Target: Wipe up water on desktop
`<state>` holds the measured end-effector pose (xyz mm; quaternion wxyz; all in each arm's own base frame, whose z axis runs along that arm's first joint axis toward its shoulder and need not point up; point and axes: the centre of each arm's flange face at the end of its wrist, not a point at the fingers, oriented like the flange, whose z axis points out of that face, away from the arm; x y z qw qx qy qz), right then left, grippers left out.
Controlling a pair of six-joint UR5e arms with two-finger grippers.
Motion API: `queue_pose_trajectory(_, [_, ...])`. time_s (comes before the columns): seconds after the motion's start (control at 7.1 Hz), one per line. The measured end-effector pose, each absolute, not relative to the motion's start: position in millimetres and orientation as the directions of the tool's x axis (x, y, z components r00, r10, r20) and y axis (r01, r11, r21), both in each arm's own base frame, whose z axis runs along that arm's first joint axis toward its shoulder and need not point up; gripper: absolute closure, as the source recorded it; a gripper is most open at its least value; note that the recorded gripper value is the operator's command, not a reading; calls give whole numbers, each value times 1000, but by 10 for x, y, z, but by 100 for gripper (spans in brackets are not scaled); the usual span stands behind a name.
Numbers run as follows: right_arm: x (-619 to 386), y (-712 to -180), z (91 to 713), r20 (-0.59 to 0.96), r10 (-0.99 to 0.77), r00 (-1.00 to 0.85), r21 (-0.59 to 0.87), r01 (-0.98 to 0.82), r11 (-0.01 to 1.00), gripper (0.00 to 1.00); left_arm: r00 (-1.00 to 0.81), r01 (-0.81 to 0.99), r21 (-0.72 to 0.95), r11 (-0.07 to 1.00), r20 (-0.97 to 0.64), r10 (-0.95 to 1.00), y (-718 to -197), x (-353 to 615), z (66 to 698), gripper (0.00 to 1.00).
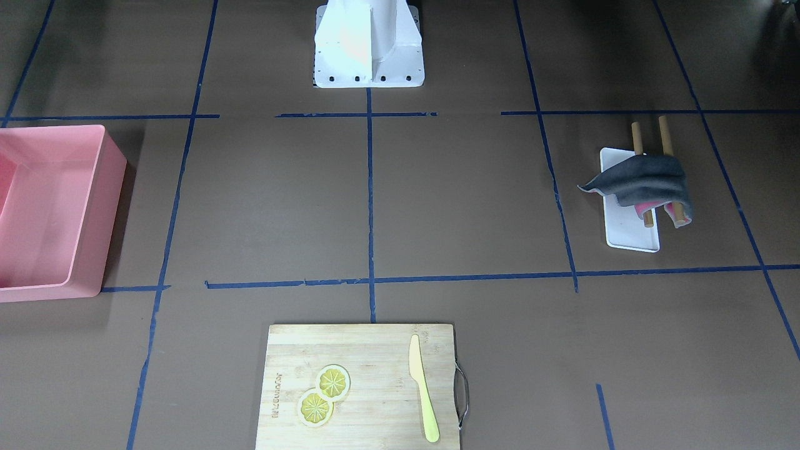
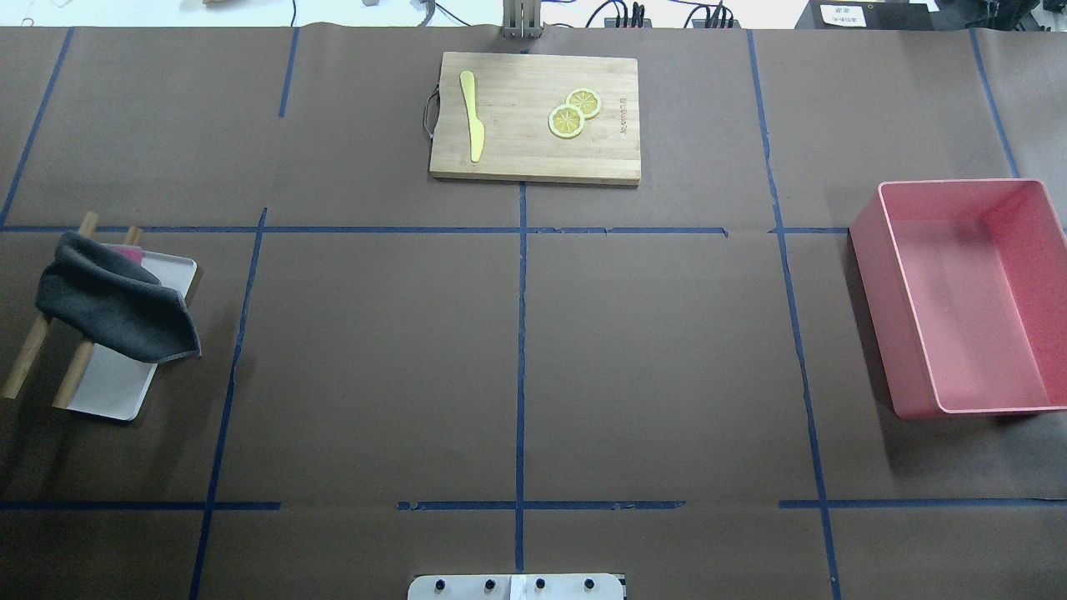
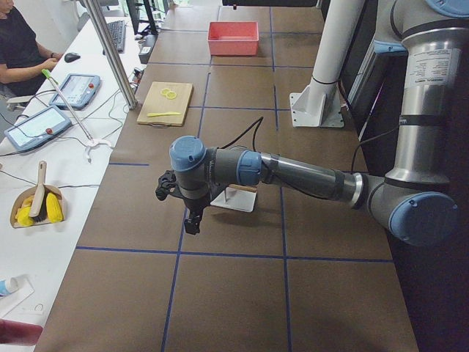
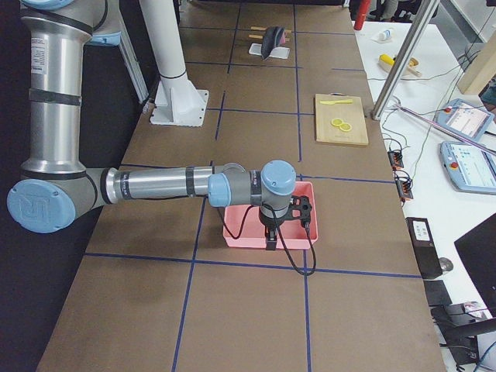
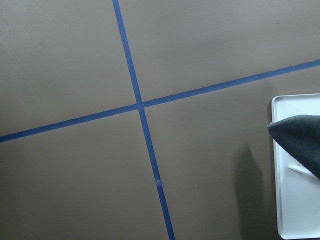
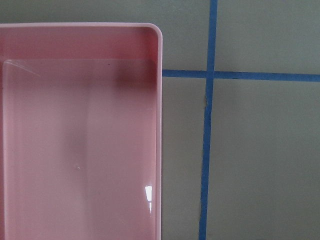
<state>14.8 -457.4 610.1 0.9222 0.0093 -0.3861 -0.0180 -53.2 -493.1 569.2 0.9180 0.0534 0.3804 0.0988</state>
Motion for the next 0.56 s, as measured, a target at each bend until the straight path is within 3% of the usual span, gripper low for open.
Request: queue_pose_trajectory(0.56, [136, -4551, 6114, 722, -81, 687, 85, 28, 996, 0, 688, -129, 195, 972, -688, 229, -4990, -378, 5531, 0])
